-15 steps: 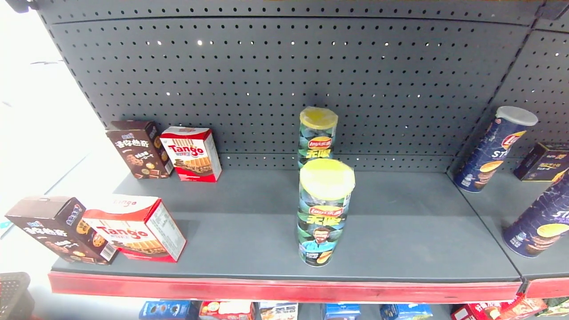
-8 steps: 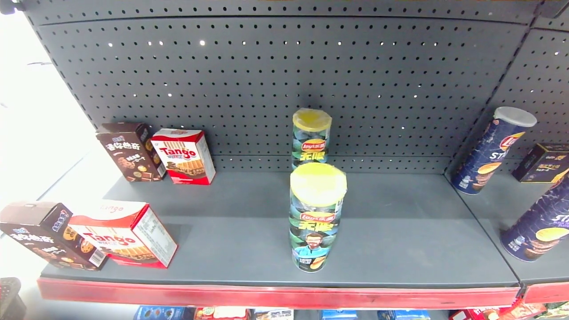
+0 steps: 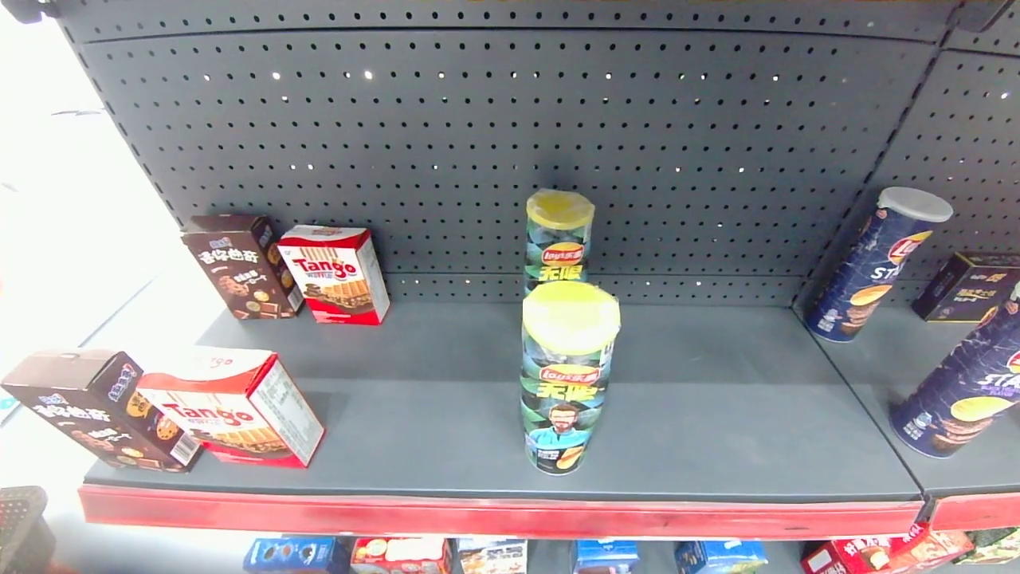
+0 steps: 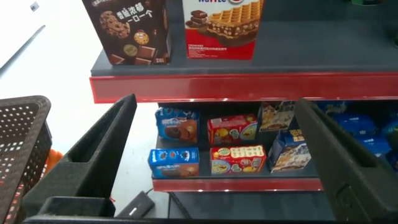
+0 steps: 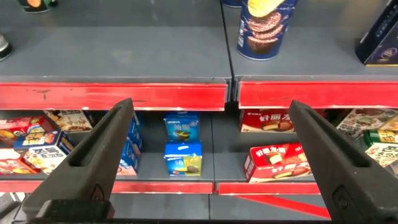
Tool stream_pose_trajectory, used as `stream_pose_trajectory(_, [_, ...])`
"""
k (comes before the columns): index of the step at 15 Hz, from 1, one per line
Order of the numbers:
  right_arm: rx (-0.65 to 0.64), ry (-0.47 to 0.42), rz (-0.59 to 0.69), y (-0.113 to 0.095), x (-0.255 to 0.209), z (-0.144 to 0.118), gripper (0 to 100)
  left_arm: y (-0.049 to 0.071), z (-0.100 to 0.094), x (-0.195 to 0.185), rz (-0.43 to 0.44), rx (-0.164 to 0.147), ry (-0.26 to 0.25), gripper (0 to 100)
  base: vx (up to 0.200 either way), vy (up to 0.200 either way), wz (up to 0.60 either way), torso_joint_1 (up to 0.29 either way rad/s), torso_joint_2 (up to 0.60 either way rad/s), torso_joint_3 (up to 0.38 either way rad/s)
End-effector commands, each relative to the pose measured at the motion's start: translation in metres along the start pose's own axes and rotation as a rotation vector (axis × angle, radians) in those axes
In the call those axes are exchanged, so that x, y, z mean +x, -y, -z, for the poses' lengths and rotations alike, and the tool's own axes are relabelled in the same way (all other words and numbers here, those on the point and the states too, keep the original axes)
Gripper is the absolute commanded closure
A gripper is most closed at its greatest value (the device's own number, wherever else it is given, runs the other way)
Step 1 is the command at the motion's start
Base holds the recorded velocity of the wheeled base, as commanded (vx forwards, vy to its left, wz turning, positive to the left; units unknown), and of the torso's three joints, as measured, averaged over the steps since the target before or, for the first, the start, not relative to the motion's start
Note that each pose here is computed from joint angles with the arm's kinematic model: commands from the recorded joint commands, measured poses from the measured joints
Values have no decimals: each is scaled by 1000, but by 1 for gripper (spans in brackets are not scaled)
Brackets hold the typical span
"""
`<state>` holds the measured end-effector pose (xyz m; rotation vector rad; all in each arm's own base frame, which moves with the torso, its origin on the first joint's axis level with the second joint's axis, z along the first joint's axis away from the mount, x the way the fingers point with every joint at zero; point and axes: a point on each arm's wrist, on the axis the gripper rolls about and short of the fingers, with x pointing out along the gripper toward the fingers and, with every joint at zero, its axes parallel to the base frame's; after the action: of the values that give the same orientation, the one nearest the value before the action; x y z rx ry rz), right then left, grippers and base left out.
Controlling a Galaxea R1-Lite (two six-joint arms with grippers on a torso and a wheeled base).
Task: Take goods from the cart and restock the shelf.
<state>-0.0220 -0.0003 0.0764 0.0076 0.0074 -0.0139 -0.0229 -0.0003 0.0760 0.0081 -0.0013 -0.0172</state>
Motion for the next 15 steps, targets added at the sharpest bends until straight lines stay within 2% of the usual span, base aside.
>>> stream_pose_trajectory(1, [0,-2,0,0,0,0,0,0,0,0,0,0,0,0,-200,0,0,-2,12,7])
stream_pose_trajectory(15, [0,-3,0,0,0,0,0,0,0,0,-2,0,0,0,0,0,0,0,0,0])
